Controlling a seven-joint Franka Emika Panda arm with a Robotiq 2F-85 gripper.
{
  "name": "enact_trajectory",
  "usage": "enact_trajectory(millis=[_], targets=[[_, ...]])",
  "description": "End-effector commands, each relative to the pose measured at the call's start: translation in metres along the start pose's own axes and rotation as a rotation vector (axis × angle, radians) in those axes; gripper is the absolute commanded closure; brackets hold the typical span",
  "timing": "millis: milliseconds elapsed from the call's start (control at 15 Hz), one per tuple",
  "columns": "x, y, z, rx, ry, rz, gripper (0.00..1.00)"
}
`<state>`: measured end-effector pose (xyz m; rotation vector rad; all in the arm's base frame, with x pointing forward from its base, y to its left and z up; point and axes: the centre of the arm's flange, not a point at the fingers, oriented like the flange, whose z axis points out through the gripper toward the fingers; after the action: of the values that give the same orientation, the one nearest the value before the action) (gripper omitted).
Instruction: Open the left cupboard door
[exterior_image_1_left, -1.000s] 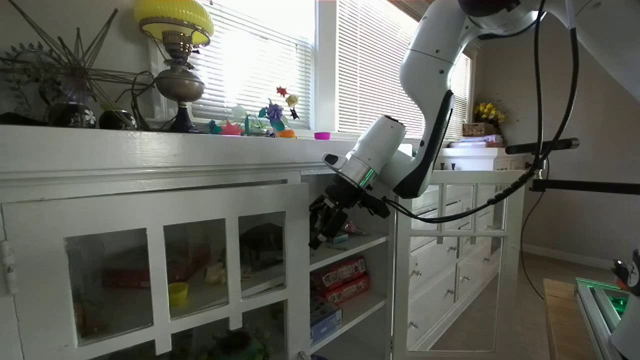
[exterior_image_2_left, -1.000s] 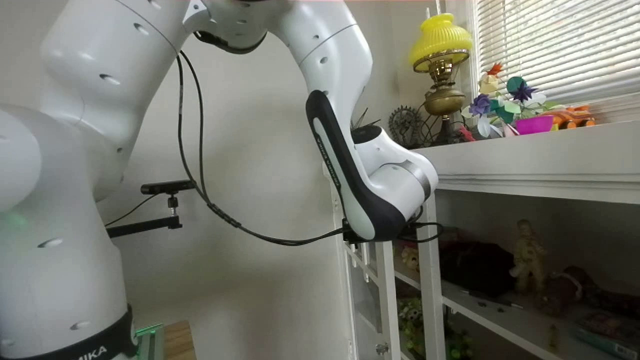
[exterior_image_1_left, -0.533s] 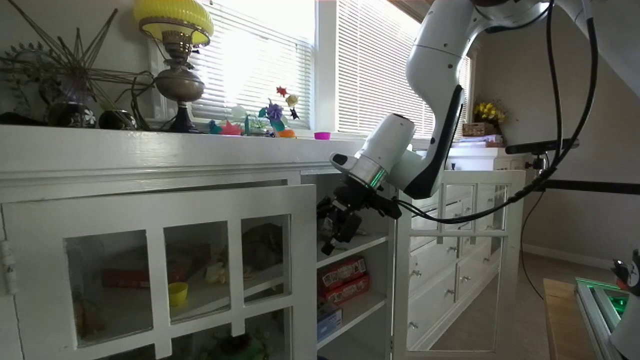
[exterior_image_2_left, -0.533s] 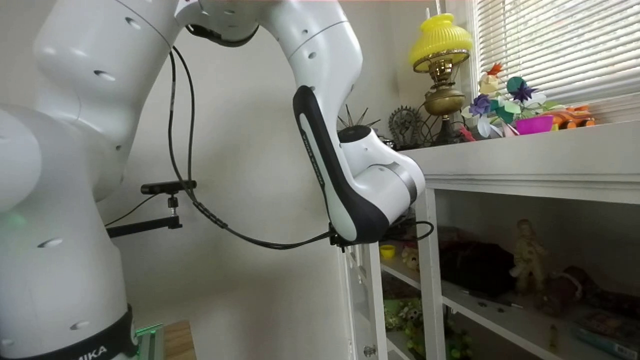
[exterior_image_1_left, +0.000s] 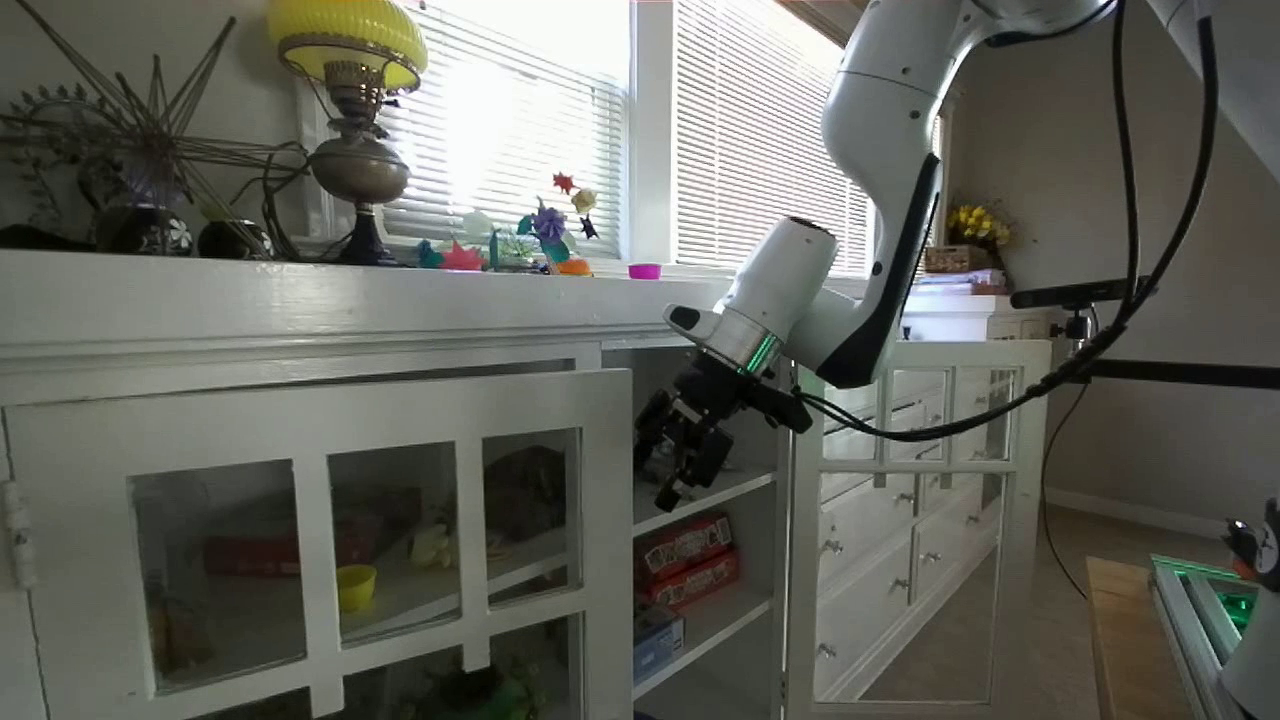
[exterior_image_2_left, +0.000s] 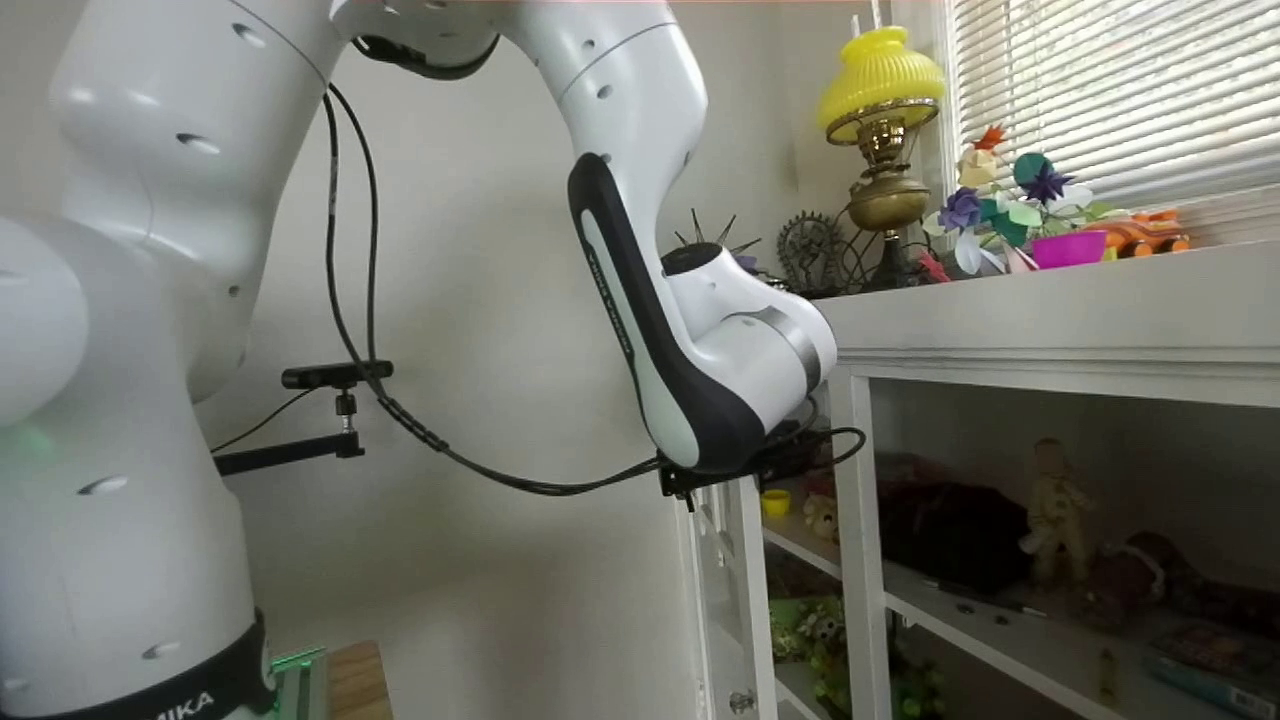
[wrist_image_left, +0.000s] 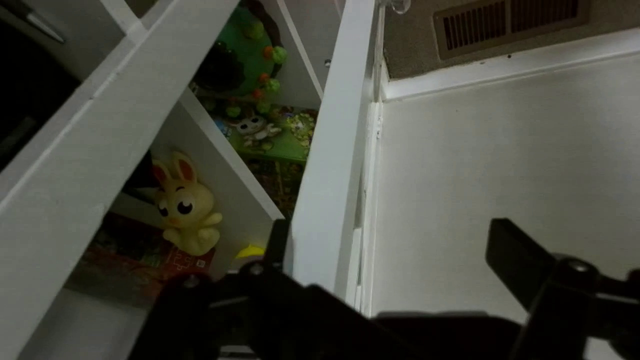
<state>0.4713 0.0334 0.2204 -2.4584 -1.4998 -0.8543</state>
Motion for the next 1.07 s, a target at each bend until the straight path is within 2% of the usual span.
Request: enact_trajectory(millis=[0, 400, 467, 533, 733, 1000], targets=[[-0.011, 0.000, -0.025, -0.032, -0.087, -0.041, 0.00], [-0.015, 0.027, -0.027, -0.103, -0.091, 0.012, 0.00], [-0.013, 0.030, -0.026, -0.107, -0.081, 0.033, 0.10], [-0.011, 0.032, -0.025, -0.105, -0.080, 0.040, 0.26], [-0.005, 0.042, -0.023, -0.132, -0.053, 0.098, 0.50], [0.004, 0.058, -0.024, -0.161, -0.024, 0.161, 0.76]])
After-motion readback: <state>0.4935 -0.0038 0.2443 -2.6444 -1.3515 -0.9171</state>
